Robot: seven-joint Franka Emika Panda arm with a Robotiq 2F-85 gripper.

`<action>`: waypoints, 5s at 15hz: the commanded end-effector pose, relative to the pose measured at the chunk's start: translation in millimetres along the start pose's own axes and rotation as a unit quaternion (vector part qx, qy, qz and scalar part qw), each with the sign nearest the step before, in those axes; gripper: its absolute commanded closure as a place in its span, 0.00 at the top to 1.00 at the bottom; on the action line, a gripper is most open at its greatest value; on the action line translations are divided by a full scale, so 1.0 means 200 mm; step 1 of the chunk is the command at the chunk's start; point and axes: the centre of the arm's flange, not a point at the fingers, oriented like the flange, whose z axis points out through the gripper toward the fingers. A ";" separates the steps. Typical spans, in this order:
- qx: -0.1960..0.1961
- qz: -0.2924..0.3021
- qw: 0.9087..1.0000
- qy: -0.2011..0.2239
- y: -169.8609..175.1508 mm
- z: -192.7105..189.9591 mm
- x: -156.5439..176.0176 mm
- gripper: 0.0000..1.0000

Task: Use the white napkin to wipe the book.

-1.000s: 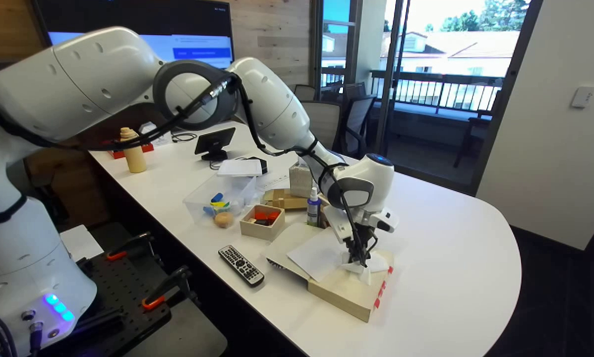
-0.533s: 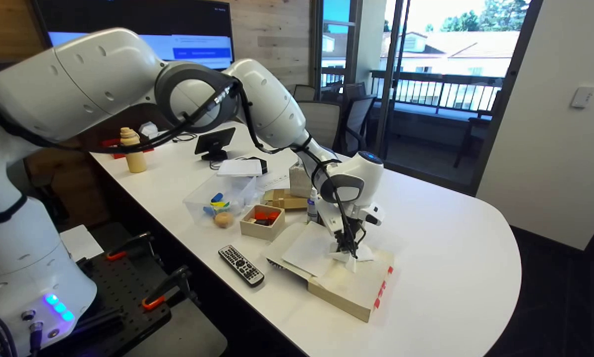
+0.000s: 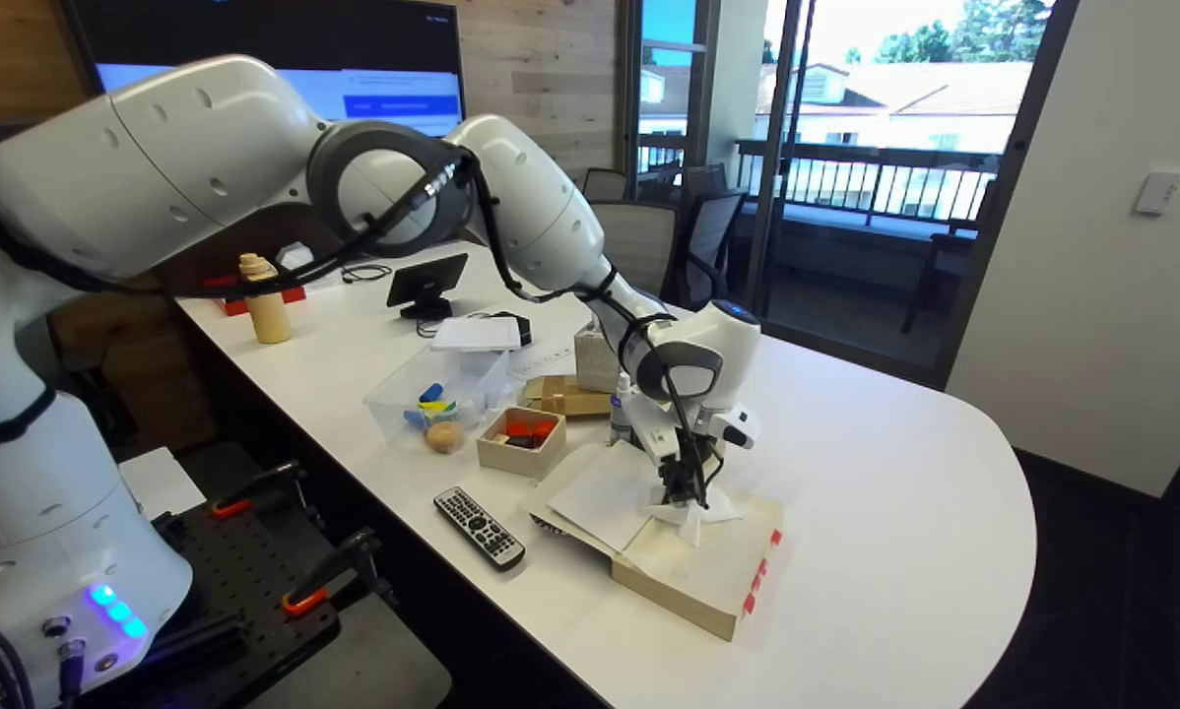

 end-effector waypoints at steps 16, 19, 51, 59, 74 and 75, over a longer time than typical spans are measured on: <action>-0.023 0.089 0.995 -0.046 0.33 0.00 -0.06 0.00; -0.015 0.073 0.995 -0.069 0.25 0.04 -0.07 0.00; 0.042 0.173 0.978 -0.112 0.48 -0.02 -0.14 0.00; 0.044 0.213 0.973 -0.079 0.60 -0.10 -0.13 0.00; -0.014 0.139 0.990 -0.010 0.21 -0.37 0.04 0.00; -0.019 0.128 0.992 -0.011 0.16 -0.38 0.05 0.00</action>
